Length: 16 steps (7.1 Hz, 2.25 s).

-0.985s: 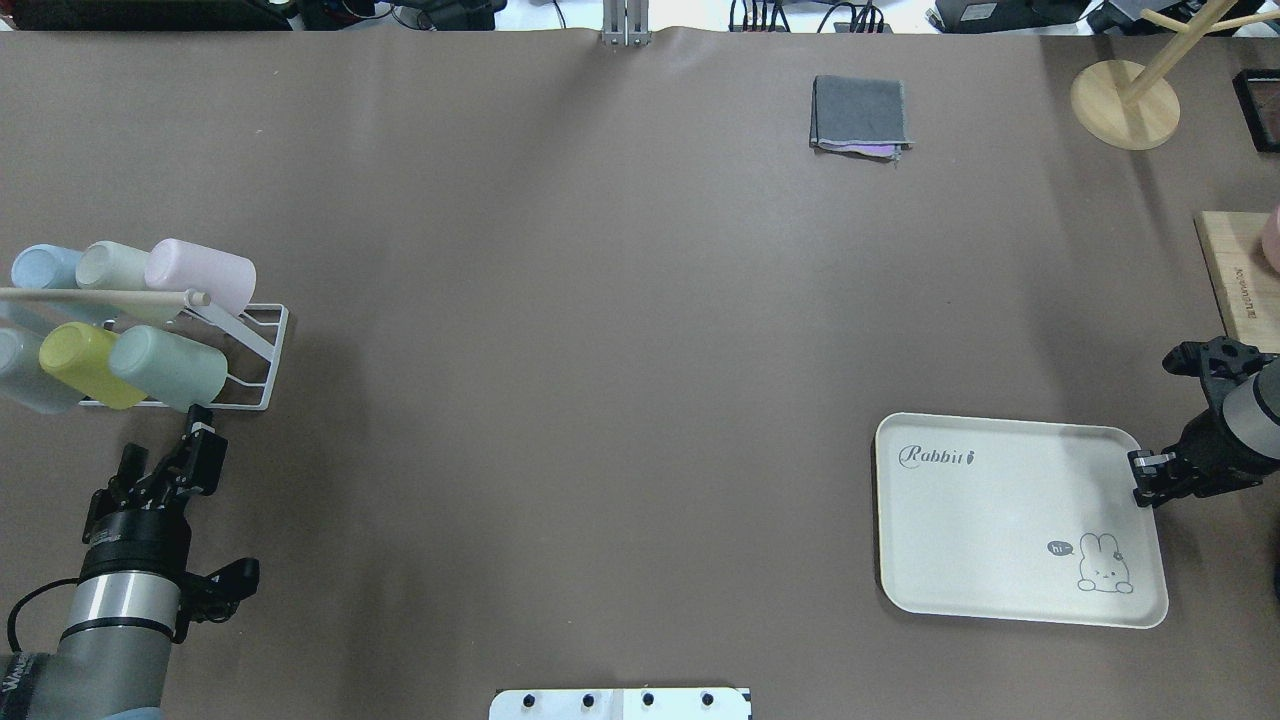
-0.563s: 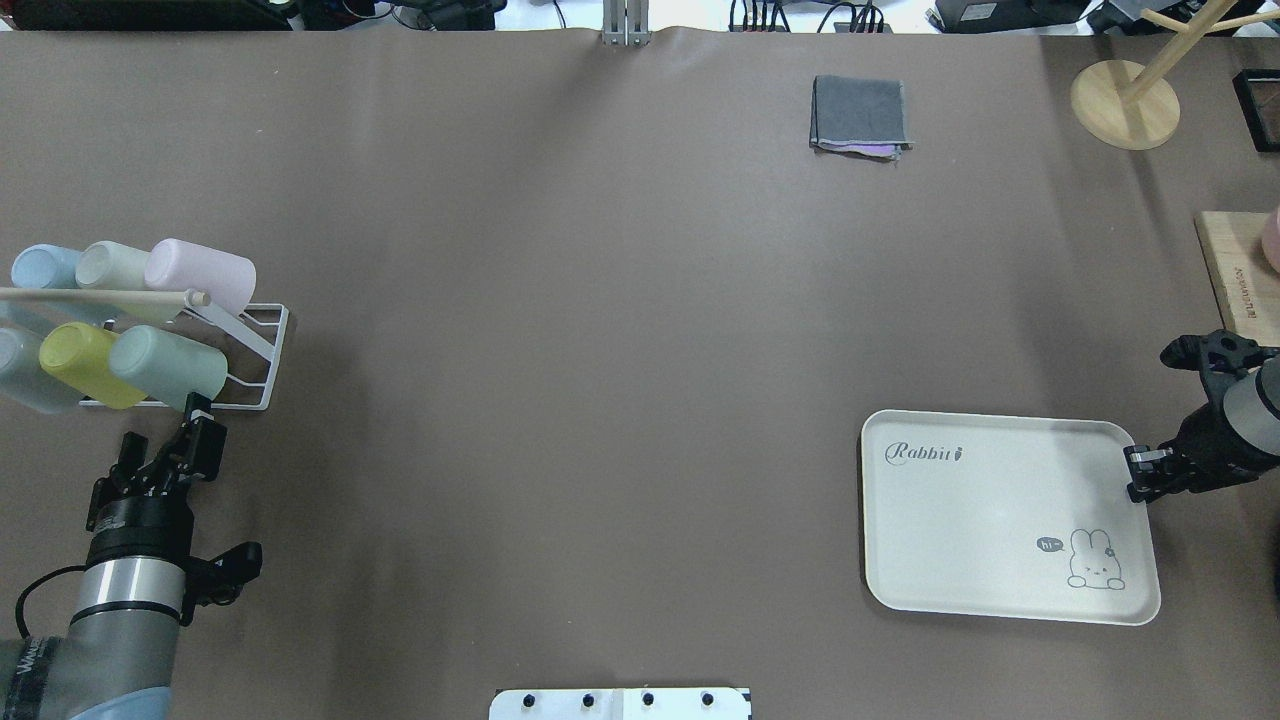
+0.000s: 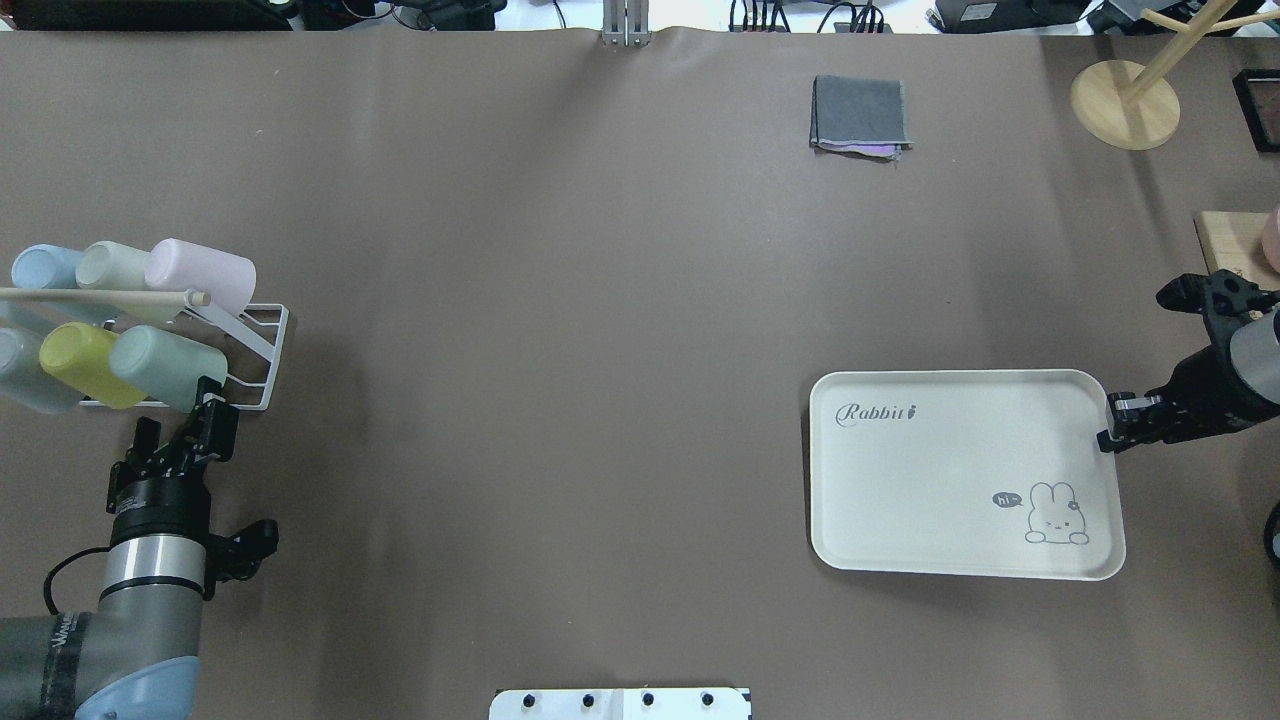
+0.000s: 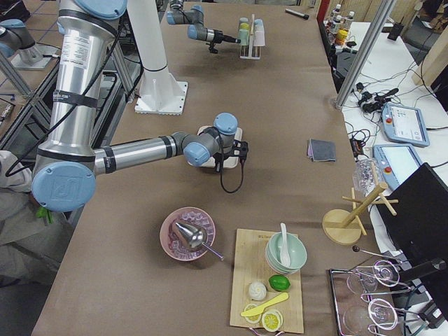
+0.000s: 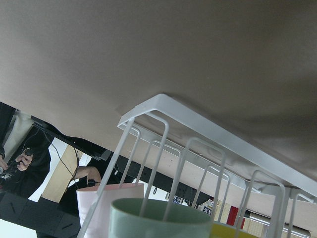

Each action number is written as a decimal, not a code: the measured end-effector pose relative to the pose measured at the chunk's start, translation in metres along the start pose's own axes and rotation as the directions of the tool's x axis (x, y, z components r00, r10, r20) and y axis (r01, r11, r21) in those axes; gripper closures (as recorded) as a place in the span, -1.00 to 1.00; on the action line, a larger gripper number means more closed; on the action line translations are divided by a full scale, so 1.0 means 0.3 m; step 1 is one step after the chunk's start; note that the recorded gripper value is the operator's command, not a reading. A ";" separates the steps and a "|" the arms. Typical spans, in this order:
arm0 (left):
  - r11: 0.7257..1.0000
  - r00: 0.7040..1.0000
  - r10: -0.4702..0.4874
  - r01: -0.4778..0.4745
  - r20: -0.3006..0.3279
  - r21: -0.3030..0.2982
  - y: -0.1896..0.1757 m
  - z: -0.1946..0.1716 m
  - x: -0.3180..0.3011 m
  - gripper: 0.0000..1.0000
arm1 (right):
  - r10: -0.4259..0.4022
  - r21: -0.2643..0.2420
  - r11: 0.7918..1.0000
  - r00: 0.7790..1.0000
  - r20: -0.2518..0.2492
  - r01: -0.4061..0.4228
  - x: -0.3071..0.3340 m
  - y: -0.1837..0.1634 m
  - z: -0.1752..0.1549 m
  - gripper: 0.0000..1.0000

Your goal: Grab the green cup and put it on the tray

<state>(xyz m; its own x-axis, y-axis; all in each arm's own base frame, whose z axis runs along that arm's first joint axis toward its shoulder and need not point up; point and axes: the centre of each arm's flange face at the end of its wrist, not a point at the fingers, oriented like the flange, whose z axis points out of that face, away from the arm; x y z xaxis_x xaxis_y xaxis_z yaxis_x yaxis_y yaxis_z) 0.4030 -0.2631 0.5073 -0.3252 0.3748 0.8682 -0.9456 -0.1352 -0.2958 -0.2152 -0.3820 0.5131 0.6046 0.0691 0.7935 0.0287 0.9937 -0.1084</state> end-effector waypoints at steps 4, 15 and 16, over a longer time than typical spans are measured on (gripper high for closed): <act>1.000 1.000 -0.015 0.015 0.002 0.002 -0.007 0.047 0.015 -0.94 | 0.046 0.030 0.998 0.991 0.127 -0.050 -0.138 -0.106 -0.147 1.00; 1.000 0.999 0.023 -0.023 0.027 0.006 0.018 0.105 0.002 -0.96 | -0.037 -0.113 0.992 0.978 0.207 0.062 -1.078 -0.482 0.101 1.00; 1.000 0.999 0.020 -0.021 0.027 0.006 0.019 0.110 0.004 -0.96 | -0.036 -0.115 0.992 0.980 0.195 0.059 -1.153 -0.497 0.140 1.00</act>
<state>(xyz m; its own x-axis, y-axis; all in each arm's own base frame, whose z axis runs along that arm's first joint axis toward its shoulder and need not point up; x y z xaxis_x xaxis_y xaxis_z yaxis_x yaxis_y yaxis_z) 0.3974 -0.2936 0.5198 -0.3441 0.3467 0.8726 -0.9387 -0.1483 -0.3113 -0.4620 -0.5504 0.2800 0.4362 0.0493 0.8985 0.1553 0.9794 -0.1292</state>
